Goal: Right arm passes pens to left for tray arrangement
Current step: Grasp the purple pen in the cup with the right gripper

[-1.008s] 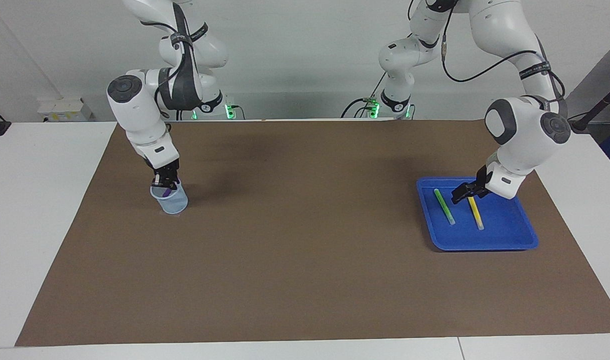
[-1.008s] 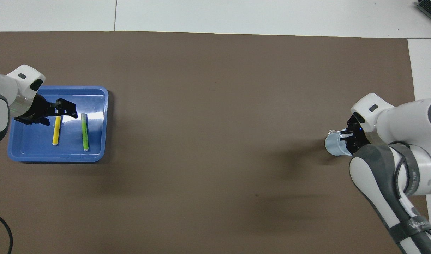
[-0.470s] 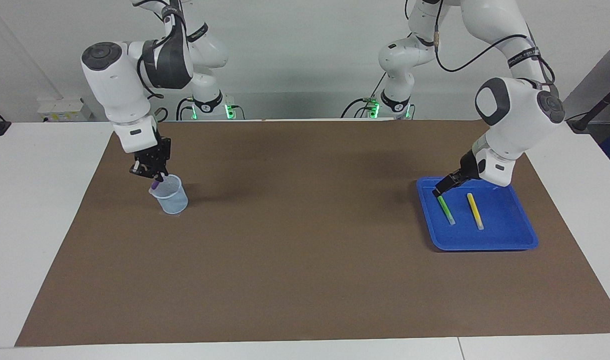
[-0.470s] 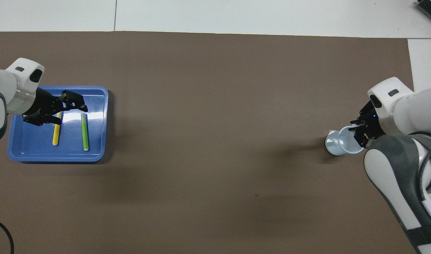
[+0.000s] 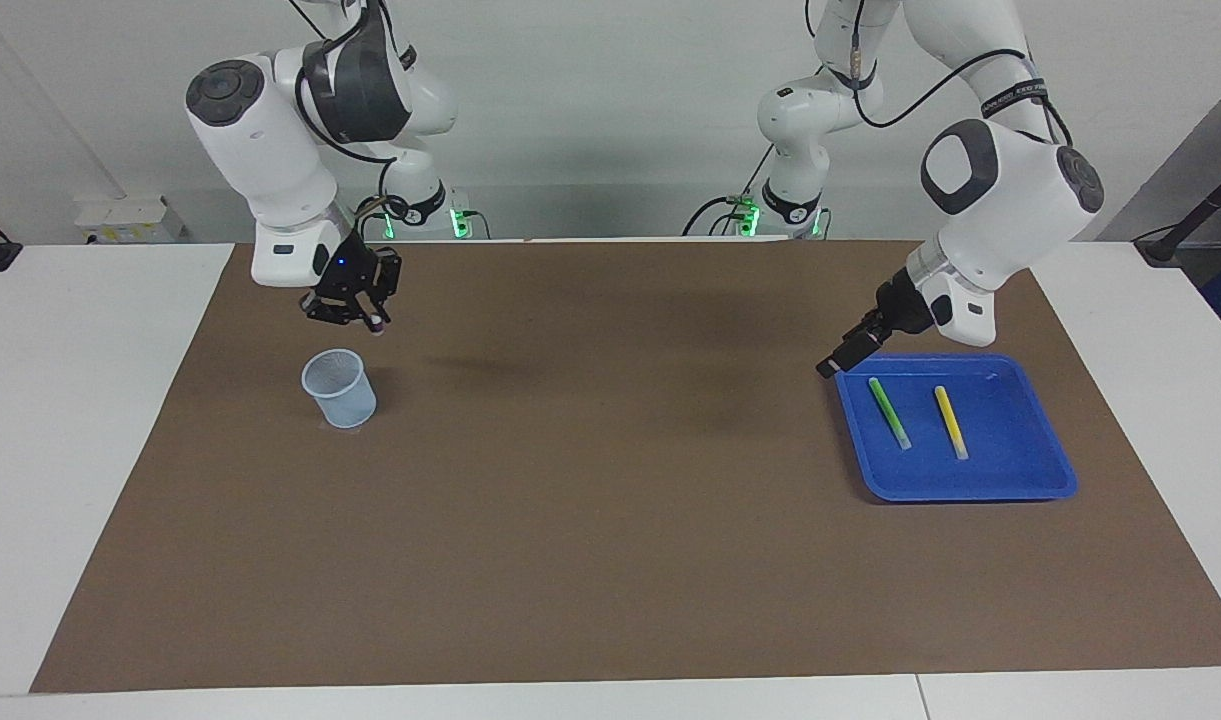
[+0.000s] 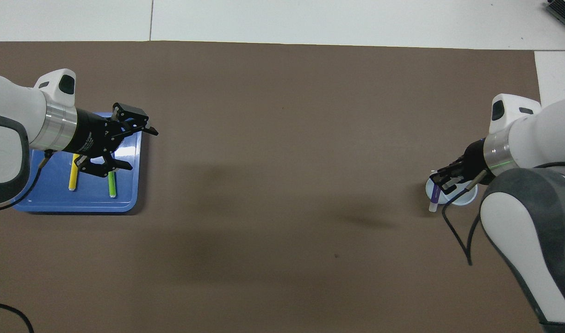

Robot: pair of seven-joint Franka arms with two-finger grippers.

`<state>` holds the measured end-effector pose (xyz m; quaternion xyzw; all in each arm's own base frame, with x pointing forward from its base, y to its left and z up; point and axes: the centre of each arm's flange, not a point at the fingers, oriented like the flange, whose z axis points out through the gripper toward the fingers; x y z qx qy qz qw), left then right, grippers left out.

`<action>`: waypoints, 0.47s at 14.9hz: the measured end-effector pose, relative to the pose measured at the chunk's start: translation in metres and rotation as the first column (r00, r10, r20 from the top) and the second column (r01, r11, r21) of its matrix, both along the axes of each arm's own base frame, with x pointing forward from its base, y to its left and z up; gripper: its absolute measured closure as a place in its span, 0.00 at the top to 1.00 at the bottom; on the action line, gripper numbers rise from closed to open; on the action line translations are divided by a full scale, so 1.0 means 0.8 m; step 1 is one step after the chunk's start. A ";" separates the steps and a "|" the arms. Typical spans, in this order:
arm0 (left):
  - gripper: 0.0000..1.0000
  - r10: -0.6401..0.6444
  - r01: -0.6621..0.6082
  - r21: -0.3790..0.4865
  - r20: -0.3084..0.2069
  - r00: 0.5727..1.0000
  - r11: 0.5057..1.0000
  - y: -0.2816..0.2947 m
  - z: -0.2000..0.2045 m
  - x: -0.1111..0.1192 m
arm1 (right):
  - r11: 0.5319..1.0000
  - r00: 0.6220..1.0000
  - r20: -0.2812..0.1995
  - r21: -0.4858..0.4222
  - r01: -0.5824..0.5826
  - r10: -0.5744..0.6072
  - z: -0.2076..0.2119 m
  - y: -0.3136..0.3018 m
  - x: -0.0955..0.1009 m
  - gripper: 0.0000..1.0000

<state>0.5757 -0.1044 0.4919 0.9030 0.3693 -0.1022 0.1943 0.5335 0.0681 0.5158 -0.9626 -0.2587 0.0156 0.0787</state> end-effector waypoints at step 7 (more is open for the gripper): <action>1.00 0.200 -0.201 -0.069 -0.022 0.979 0.977 -0.020 0.066 -0.022 | 0.846 0.854 -0.203 0.151 0.511 -0.479 -0.006 0.065 -0.014 0.17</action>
